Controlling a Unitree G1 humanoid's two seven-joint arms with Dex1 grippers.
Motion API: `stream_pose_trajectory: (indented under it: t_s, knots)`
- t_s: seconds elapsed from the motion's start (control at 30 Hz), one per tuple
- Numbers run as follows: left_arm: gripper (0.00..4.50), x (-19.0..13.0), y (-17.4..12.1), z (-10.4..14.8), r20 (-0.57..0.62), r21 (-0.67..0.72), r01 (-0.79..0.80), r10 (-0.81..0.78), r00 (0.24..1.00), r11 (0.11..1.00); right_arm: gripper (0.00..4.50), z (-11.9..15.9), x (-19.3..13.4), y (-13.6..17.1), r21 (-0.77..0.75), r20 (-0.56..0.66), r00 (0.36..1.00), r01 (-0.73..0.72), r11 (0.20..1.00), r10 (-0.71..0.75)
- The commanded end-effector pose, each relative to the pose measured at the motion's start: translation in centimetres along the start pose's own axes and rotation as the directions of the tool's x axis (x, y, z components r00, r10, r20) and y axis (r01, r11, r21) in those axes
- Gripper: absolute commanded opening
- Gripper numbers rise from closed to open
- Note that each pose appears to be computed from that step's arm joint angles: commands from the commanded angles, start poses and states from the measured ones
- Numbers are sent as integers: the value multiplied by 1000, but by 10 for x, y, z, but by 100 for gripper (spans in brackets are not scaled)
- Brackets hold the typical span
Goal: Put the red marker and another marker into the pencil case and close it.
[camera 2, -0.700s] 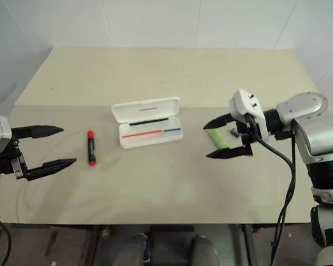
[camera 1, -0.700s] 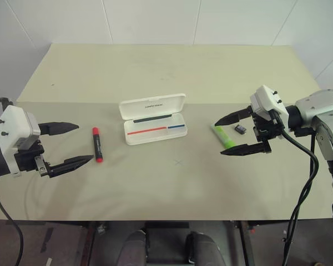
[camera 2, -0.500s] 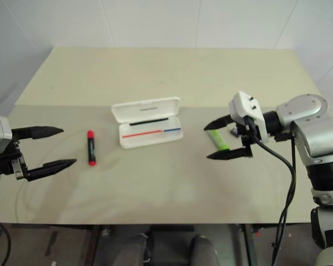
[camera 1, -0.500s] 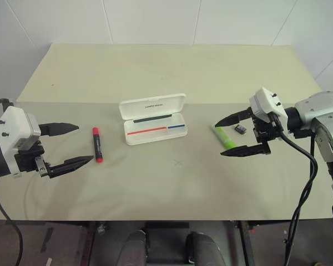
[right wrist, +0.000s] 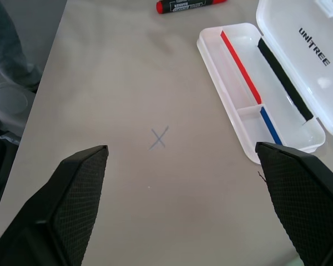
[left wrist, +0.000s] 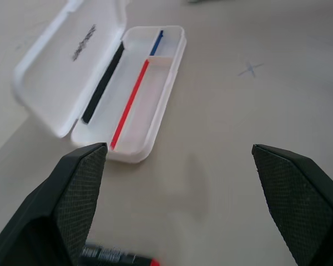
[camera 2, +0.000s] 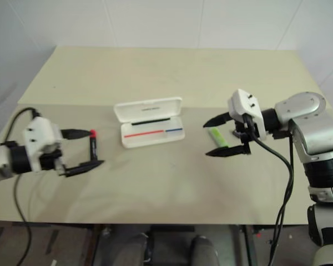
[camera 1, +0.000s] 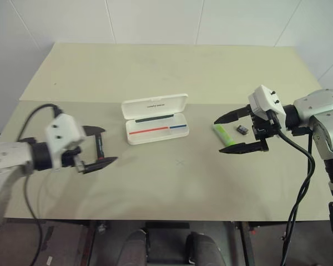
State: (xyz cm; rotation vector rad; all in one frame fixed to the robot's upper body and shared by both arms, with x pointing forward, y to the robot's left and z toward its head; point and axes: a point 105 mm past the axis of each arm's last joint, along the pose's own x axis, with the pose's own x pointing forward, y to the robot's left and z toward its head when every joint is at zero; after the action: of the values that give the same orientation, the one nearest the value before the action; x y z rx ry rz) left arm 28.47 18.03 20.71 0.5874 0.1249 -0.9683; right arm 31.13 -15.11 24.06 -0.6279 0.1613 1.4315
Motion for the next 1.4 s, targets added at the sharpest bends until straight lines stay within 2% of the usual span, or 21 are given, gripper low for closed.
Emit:
stream_pose_trajectory:
  t_s: [0.03,0.17,0.5,0.63,0.87,1.0,1.13,1.4]
  knots:
    - [447,15,10,-3,-19,31,14,-14,1000,999,450,15,-9,4,-40,45,999,7,999,-5]
    - [447,34,29,-12,-49,54,-11,14,999,998,450,19,-8,10,-37,63,998,14,999,-12]
    - [447,71,22,-20,-51,27,175,-174,983,984,450,20,-6,16,-12,79,996,47,999,-46]
    - [447,83,25,-28,-82,46,174,-170,982,984,450,20,-6,19,-2,81,995,57,998,-56]
    - [447,104,27,-26,-72,38,177,-174,982,983,450,22,-5,21,4,92,993,76,997,-76]
    - [447,110,19,-30,-98,32,224,-220,971,974,450,23,-5,22,4,94,992,84,996,-84]
    - [447,116,24,-39,-170,31,188,-180,969,982,450,25,-6,21,7,101,990,96,995,-97]
    - [447,126,20,-44,-201,-8,200,-198,959,980,450,25,-8,21,15,100,988,120,993,-121]
